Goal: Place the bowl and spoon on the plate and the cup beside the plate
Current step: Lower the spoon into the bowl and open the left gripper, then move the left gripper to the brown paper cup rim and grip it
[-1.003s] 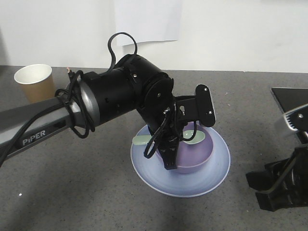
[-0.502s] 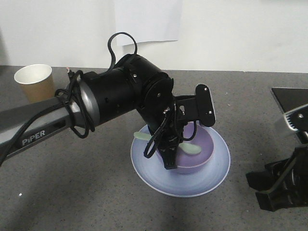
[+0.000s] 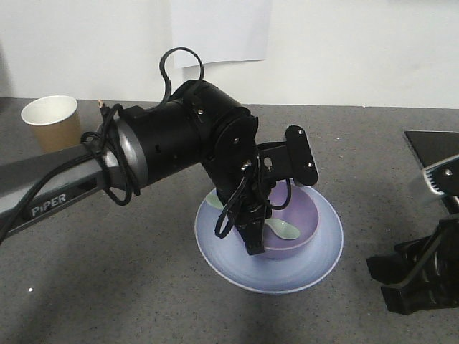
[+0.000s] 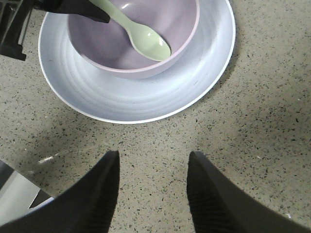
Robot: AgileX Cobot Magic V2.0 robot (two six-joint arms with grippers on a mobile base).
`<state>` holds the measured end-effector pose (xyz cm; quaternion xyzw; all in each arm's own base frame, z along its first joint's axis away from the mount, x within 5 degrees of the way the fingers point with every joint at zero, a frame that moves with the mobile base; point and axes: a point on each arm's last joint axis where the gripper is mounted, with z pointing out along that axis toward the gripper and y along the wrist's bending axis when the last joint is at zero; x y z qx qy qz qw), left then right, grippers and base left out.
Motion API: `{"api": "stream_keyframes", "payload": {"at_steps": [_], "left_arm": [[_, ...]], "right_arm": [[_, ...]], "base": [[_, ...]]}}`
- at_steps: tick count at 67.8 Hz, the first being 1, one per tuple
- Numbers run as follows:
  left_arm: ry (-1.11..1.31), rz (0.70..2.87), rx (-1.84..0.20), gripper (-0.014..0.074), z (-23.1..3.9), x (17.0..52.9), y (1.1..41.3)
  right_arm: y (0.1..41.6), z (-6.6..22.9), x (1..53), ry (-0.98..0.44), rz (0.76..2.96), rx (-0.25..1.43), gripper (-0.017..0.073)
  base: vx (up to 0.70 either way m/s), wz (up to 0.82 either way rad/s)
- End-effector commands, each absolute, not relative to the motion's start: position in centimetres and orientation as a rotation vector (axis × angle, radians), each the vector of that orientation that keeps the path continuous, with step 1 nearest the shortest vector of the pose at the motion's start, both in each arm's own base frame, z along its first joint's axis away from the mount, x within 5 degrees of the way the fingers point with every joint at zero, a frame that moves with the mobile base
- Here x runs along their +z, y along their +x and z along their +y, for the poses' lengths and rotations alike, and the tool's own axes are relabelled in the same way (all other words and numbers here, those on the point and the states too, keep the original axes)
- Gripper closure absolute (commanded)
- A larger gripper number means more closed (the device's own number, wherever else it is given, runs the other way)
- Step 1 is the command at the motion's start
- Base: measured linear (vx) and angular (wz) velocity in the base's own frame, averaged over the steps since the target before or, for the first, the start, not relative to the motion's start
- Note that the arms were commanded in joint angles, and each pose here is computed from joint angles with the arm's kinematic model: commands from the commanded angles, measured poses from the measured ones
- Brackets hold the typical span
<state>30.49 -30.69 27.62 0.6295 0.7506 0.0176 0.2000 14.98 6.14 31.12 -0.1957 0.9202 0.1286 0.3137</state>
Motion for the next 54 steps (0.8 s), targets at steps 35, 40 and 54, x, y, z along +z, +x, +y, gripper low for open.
{"api": "stream_keyframes", "payload": {"at_steps": [35, 40, 54], "left_arm": [[0.844, 2.238, -0.025, 0.0305, -13.8, 42.4, 32.2], [0.753, 2.247, 0.004, 0.0305, -11.5, 42.8, 32.9], [0.511, 2.258, 0.087, 0.0305, -5.4, 43.2, 34.8]], "right_arm": [[15.3, 6.1, 32.5, -0.495, 2.335, 0.338, 0.0243], [15.3, 6.1, 32.5, -0.495, 2.335, 0.338, 0.0243], [15.3, 6.1, 32.5, -0.495, 2.335, 0.338, 0.0243]], "base": [[0.00, 0.00], [0.00, 0.00], [0.00, 0.00]]}}
